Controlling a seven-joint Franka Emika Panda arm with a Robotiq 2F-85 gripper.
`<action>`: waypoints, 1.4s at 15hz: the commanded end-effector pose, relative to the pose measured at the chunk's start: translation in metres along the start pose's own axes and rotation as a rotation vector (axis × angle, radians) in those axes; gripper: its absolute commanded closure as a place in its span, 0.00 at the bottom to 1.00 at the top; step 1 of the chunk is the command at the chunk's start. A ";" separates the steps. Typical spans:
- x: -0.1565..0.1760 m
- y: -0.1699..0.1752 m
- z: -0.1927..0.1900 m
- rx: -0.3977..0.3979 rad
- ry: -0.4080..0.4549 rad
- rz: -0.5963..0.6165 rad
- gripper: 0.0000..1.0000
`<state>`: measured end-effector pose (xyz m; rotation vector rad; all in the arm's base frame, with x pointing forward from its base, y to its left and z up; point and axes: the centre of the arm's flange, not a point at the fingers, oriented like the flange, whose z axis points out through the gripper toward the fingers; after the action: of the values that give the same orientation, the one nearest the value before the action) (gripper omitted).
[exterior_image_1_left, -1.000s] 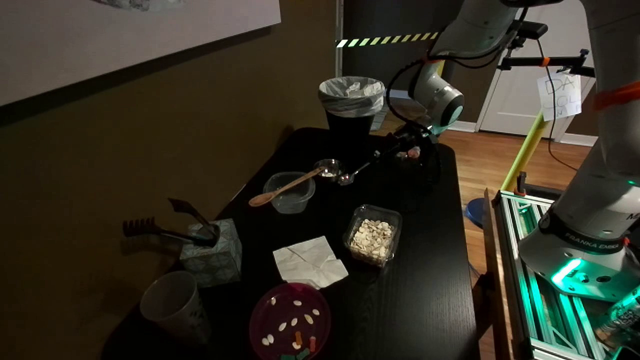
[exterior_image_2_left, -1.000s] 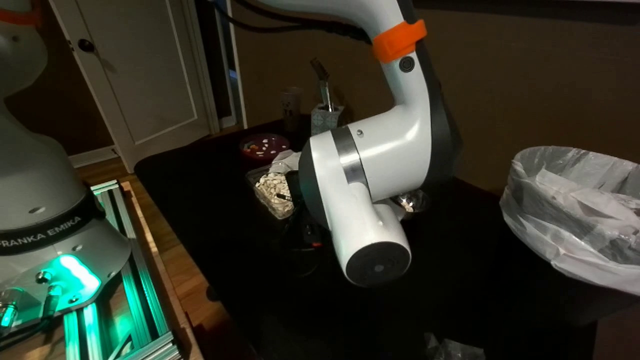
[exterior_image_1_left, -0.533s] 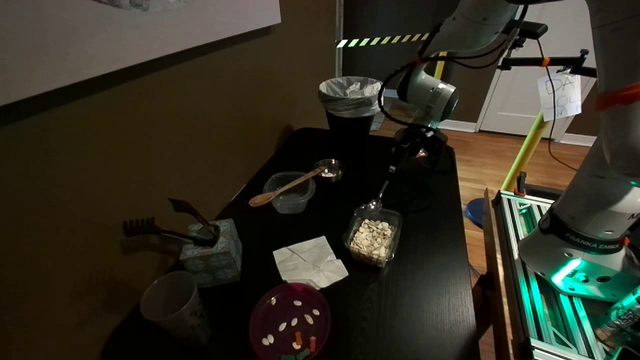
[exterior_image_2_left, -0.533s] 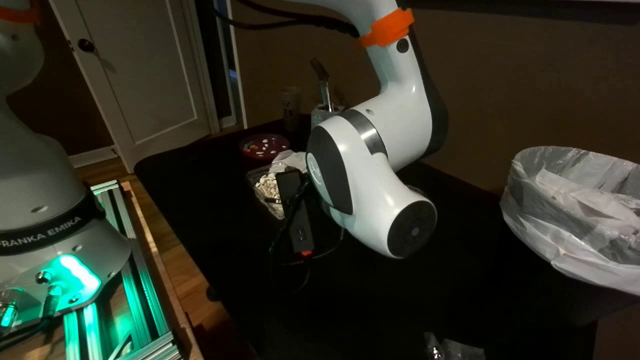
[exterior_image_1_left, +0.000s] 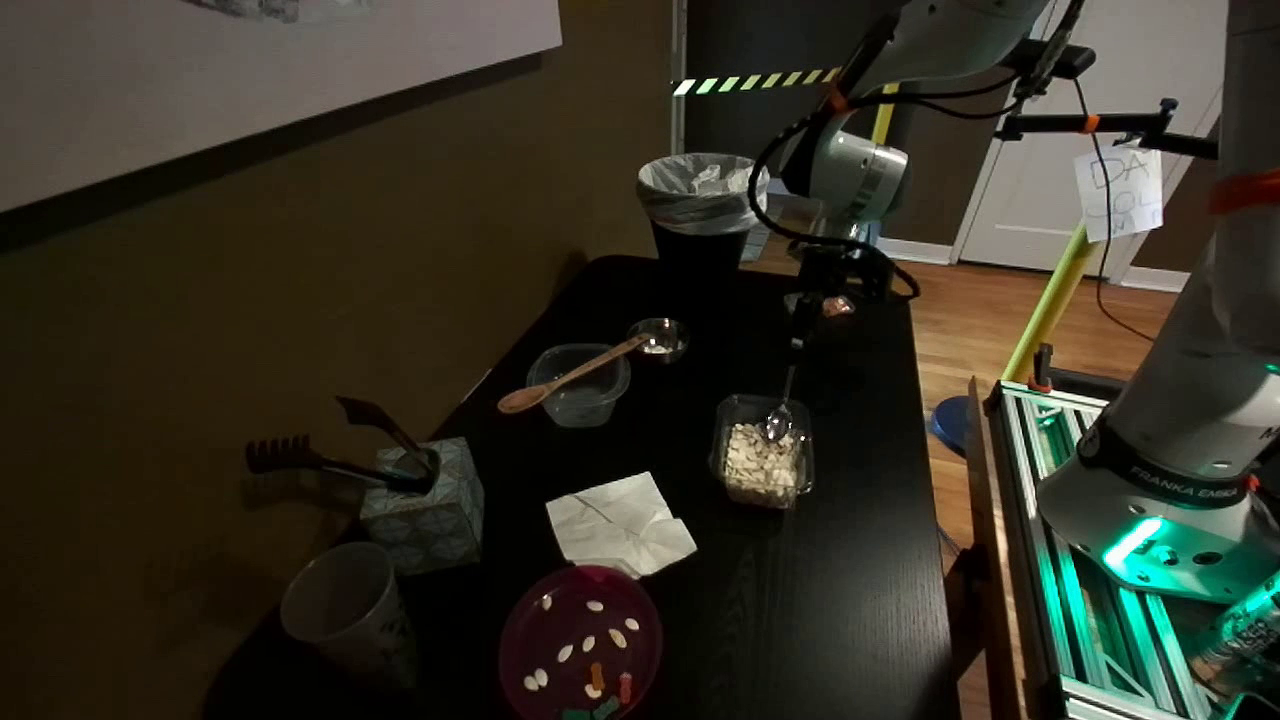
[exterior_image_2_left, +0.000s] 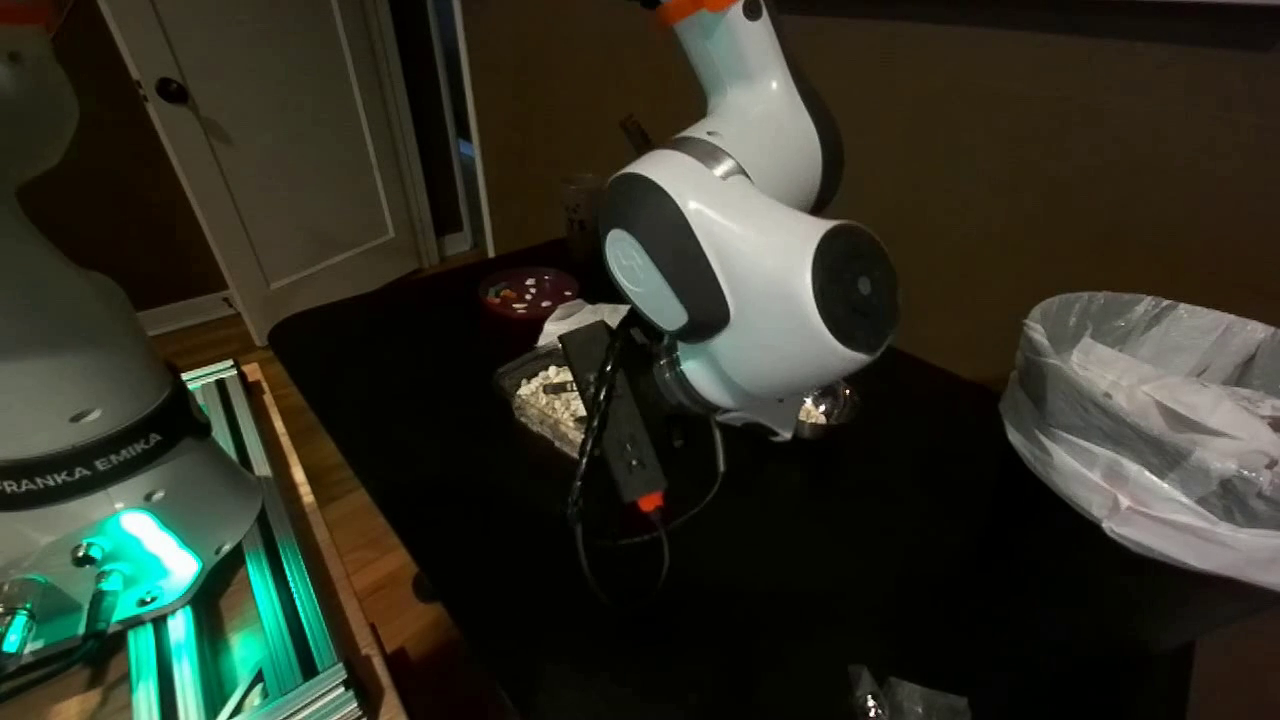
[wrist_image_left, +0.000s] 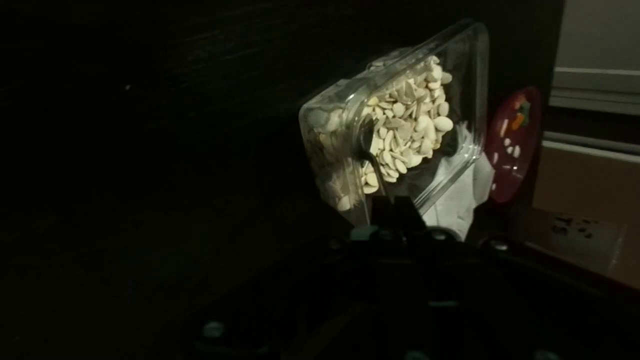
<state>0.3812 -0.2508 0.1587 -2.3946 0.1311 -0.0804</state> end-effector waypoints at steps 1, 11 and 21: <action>-0.011 -0.031 0.000 -0.157 0.041 -0.020 0.99; -0.001 -0.057 0.004 -0.469 0.127 -0.095 0.99; 0.030 -0.017 0.026 -0.260 0.087 0.067 0.99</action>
<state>0.4032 -0.2140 0.1838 -2.7092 0.2085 -0.2132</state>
